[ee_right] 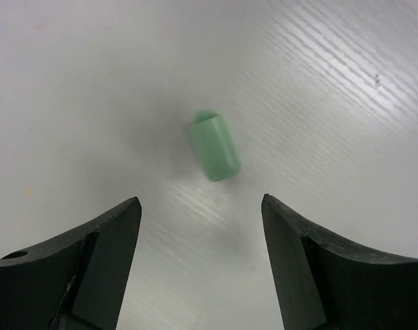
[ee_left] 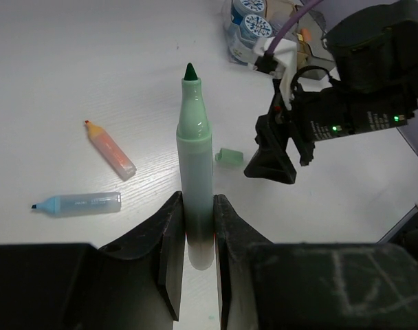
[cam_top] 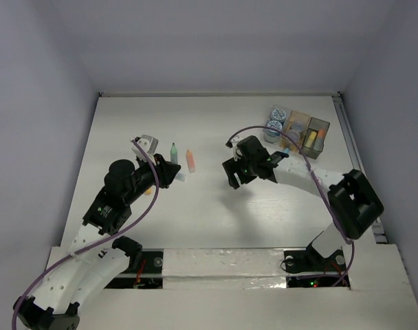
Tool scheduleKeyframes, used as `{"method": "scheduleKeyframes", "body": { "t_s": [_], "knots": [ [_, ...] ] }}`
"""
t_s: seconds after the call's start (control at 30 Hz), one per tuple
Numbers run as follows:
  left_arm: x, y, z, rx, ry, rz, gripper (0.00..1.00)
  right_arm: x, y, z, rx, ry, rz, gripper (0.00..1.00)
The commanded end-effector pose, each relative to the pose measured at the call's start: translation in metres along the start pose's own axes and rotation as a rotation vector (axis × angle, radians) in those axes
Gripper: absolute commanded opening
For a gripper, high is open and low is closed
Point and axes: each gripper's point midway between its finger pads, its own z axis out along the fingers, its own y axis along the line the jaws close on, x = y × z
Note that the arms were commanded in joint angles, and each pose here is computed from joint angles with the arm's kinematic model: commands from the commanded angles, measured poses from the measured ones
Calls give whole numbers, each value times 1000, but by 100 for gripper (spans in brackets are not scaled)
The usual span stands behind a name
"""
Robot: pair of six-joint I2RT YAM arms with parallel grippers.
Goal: Sort the stationery into containers
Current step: Close the pen cap on the pen.
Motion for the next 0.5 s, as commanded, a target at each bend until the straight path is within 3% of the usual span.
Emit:
{"method": "scheduleKeyframes", "body": {
  "t_s": [0.0, 0.23, 0.47],
  "knots": [
    [-23, -10, -3, 40, -77, 25, 0, -22, 37, -23, -54, -128, 58, 77],
    [-23, -8, -3, 36, -75, 23, 0, -4, 88, -13, -254, -127, 210, 75],
    [-22, -7, -3, 35, -72, 24, 0, 7, 70, 16, -142, -71, 251, 77]
  ]
}}
